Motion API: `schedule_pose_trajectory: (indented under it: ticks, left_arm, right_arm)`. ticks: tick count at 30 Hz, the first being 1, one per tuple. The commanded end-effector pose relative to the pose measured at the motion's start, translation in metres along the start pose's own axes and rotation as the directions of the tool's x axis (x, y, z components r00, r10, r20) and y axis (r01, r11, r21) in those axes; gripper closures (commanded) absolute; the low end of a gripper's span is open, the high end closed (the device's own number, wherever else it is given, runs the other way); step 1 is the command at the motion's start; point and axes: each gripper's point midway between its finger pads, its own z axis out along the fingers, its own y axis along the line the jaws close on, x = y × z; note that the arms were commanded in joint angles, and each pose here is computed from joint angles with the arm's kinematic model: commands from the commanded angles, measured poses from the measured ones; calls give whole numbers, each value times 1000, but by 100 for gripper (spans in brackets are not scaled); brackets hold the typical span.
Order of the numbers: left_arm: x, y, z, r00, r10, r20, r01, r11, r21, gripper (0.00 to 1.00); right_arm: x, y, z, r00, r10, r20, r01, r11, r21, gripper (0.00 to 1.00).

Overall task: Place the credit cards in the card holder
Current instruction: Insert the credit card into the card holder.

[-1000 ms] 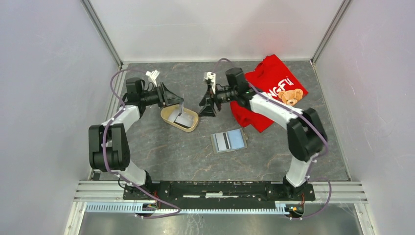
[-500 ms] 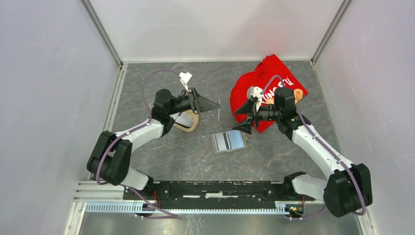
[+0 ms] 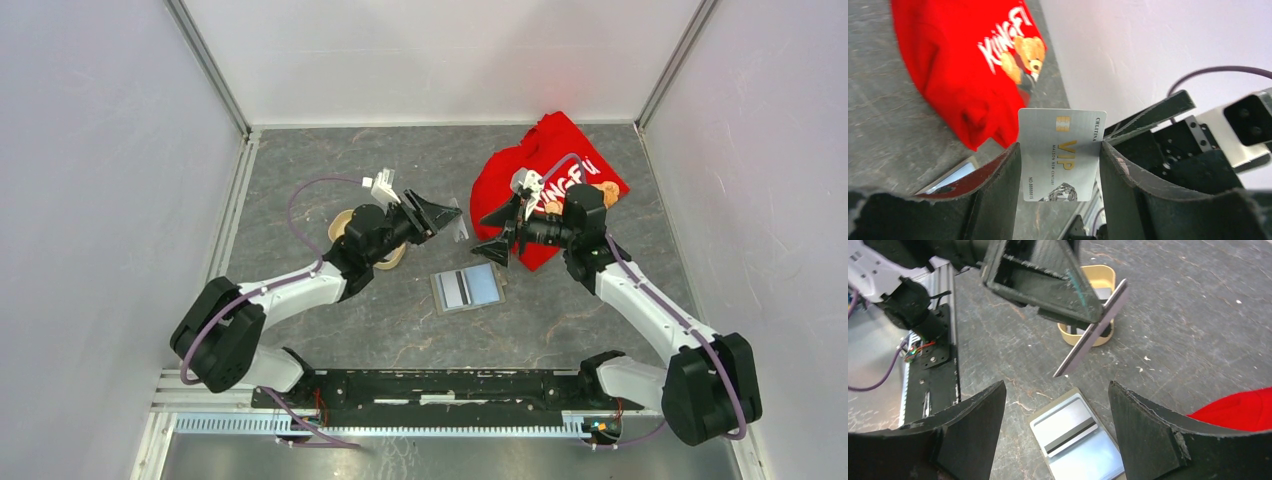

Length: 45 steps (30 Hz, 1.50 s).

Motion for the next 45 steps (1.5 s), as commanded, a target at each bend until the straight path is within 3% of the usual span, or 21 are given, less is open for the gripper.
schedule_pose_trajectory:
  ticks: [1,8,16,18,21,22,29,30,32,34,37,41,45]
  left_arm:
    - [-16,6,1,992,40,123,-25,992,-127,74]
    - [3,7,1,992,44,119,-24,986,-166,74]
    - [10,6,1,992,43,118,-22,984,-175,73]
    - [10,5,0,992,44,118,-23,985,-173,71]
    - [10,0,-4,992,68,110,-50,986,-156,64]
    - [10,-3,-6,991,81,107,-65,987,-146,59]
    - [-12,-31,-46,945,282,165,-273,959,-77,4]
    - [-17,-34,-55,931,320,177,-311,947,-78,1]
    - [-23,-41,-74,907,369,203,-365,929,-61,0]
    - [-16,-53,-93,895,397,203,-414,909,47,0]
    - [9,-68,-115,927,342,152,-372,889,268,0]
    - [38,-72,-127,960,266,87,-277,861,426,4]
    - [38,-71,-127,953,272,134,-303,837,455,6]
  right_arm:
    - [-10,-22,3,999,31,19,-33,994,104,19]
    - [-4,-30,18,989,144,4,-144,985,91,25]
    - [14,-33,35,978,203,-50,-198,976,93,47]
    - [20,-34,38,974,217,-65,-210,972,100,62]
    - [28,-38,38,969,232,-81,-221,967,126,98]
    - [31,-38,37,968,236,-86,-224,966,127,100]
    - [35,-19,24,973,225,-58,-224,974,20,100]
    - [36,-14,20,975,219,-46,-219,976,-7,100]
    - [32,-5,11,982,186,-9,-187,980,-62,100]
    - [24,6,5,990,141,24,-138,985,-108,100]
    - [15,23,-1,991,120,63,-109,981,-163,100]
    - [8,40,-5,978,196,65,-177,957,-229,100]
    - [2,48,-6,938,346,21,-326,901,-286,100]
